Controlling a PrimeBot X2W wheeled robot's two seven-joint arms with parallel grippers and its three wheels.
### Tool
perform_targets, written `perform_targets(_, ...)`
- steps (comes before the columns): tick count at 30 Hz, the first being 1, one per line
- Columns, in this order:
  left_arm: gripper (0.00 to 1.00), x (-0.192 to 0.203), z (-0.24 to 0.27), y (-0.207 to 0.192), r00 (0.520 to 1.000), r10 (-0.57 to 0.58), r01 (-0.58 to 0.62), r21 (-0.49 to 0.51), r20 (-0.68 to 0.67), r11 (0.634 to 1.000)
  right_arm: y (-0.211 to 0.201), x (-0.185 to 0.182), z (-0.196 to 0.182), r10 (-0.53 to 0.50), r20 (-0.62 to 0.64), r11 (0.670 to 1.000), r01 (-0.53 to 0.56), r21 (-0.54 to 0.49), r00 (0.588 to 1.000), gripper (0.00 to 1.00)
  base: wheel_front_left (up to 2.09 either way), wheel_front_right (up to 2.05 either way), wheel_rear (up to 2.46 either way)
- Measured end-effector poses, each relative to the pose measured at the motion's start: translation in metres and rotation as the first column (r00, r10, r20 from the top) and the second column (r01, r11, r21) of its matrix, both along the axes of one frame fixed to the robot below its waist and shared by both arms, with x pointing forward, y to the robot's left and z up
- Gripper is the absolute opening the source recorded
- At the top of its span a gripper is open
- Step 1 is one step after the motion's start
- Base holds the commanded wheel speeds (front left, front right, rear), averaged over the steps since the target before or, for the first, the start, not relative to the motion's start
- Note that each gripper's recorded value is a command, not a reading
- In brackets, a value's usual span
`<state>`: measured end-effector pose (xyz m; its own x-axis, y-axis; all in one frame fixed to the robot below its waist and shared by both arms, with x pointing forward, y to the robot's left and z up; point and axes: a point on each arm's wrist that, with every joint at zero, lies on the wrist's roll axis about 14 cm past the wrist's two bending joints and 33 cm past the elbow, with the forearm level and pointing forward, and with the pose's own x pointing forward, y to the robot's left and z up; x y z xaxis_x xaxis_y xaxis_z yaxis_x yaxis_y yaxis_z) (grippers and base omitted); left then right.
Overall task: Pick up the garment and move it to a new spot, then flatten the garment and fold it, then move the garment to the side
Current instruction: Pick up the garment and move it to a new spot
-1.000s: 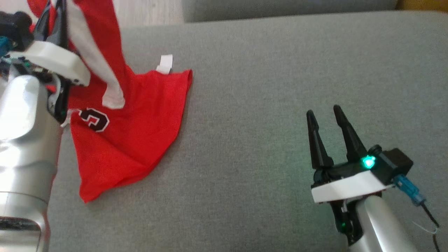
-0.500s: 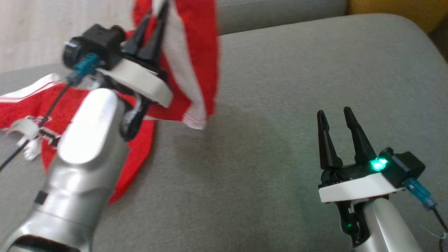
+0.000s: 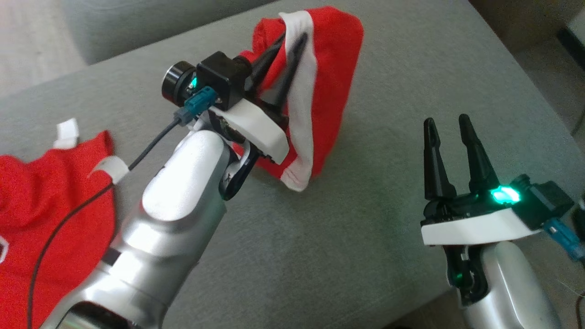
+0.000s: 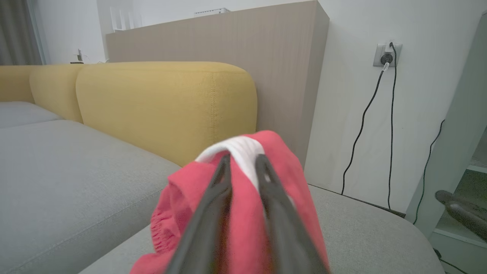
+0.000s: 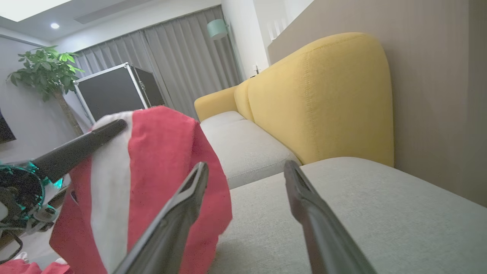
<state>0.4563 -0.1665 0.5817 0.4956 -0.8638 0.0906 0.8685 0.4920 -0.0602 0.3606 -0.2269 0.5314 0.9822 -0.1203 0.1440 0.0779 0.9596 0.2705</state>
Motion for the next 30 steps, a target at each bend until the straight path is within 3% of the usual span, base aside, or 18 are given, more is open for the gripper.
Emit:
perform_targets(7,1.0,0.007,-0.013,-0.014,1.0,-0.013,0.014,-0.041,0.01,0.999,-0.017,-0.003,-0.003,-0.052,-0.015,0.999,0.052,-0.012,0.999,1.0,0.0,0.0,0.0)
perform_targets(15,1.0,0.043,-0.015,0.066,0.974,0.224,-0.222,-0.049,0.036,0.974,0.004,0.015,0.001,0.021,0.006,0.999,-0.02,-0.042,1.0,1.0,0.0,0.0,0.0)
perform_targets(20,1.0,0.036,-0.039,0.14,0.92,0.393,-0.393,-0.014,-0.004,0.919,0.029,0.025,0.001,0.097,0.007,0.993,-0.096,-0.07,0.995,1.0,0.0,0.0,0.0)
perform_targets(30,1.0,-0.038,-0.069,0.247,0.764,0.64,-0.643,-0.013,-0.085,0.766,0.077,0.025,-0.003,0.232,-0.003,0.969,-0.231,-0.092,0.973,1.0,0.0,0.0,0.0)
